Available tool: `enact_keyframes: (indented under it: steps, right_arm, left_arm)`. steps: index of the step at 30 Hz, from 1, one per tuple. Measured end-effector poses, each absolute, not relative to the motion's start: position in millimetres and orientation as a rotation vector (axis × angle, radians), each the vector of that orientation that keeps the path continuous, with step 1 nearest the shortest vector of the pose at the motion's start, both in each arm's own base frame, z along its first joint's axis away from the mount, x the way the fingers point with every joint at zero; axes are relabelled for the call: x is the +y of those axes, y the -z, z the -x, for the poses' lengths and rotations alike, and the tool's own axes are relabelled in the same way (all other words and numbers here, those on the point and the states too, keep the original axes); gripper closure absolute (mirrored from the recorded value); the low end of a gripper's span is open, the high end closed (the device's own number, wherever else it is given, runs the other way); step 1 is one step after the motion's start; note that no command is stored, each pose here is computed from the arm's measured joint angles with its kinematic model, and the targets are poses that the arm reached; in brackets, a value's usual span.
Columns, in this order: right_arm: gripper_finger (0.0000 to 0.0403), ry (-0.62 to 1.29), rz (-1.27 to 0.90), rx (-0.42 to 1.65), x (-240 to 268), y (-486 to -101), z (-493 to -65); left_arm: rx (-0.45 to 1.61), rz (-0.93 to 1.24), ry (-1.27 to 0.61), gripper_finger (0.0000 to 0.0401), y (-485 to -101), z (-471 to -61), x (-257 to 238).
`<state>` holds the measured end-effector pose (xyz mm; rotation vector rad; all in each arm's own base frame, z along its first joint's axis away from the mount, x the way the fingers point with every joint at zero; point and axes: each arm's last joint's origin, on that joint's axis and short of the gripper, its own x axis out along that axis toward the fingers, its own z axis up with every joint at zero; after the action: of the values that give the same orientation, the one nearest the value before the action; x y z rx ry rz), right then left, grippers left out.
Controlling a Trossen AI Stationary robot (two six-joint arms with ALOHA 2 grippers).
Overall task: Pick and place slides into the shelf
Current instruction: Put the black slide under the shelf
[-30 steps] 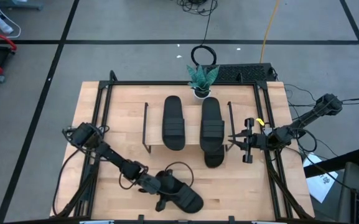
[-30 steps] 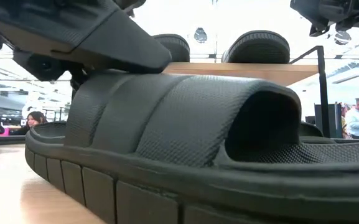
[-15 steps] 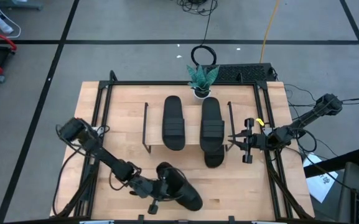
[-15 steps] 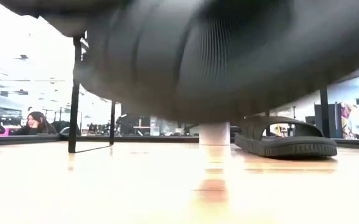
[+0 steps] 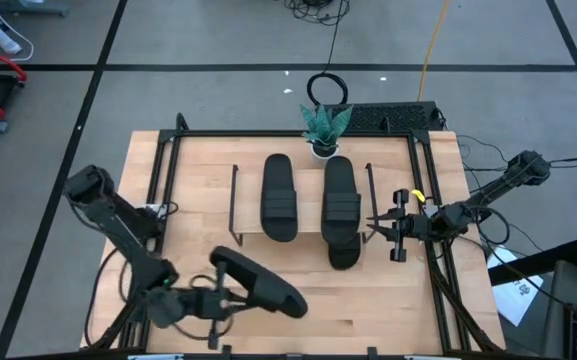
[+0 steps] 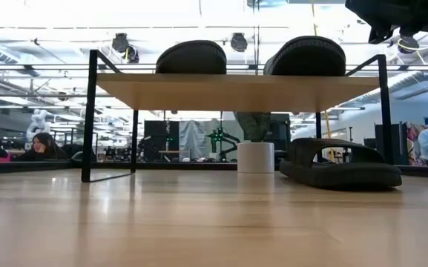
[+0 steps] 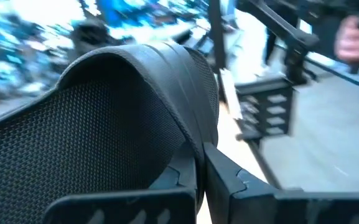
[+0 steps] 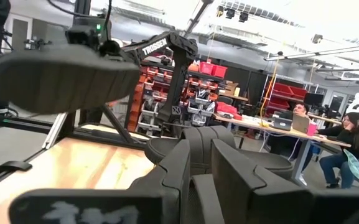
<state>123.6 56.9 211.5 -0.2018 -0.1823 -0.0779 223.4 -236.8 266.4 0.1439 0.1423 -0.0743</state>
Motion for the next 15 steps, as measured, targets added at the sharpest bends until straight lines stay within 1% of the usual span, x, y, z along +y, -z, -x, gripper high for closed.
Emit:
enact_keyframes:
  steps: [5,10,15]
  right_arm:
    - [0.0344,0.077,0.200,-0.183,56.9,-211.6,-123.6]
    - [0.0344,0.066,0.186,-0.192,57.1,-212.2,-123.5]
    - [0.0344,-0.098,0.167,-0.266,62.1,-216.6,-123.2]
  left_arm:
    - [0.077,-0.185,-0.099,0.0400,-275.4,-213.0,-240.3]
    - [0.067,-0.251,-0.144,0.0400,-278.3,-217.6,-235.6]
    - [0.086,-0.304,-0.178,0.0400,-276.9,-227.8,-225.8]
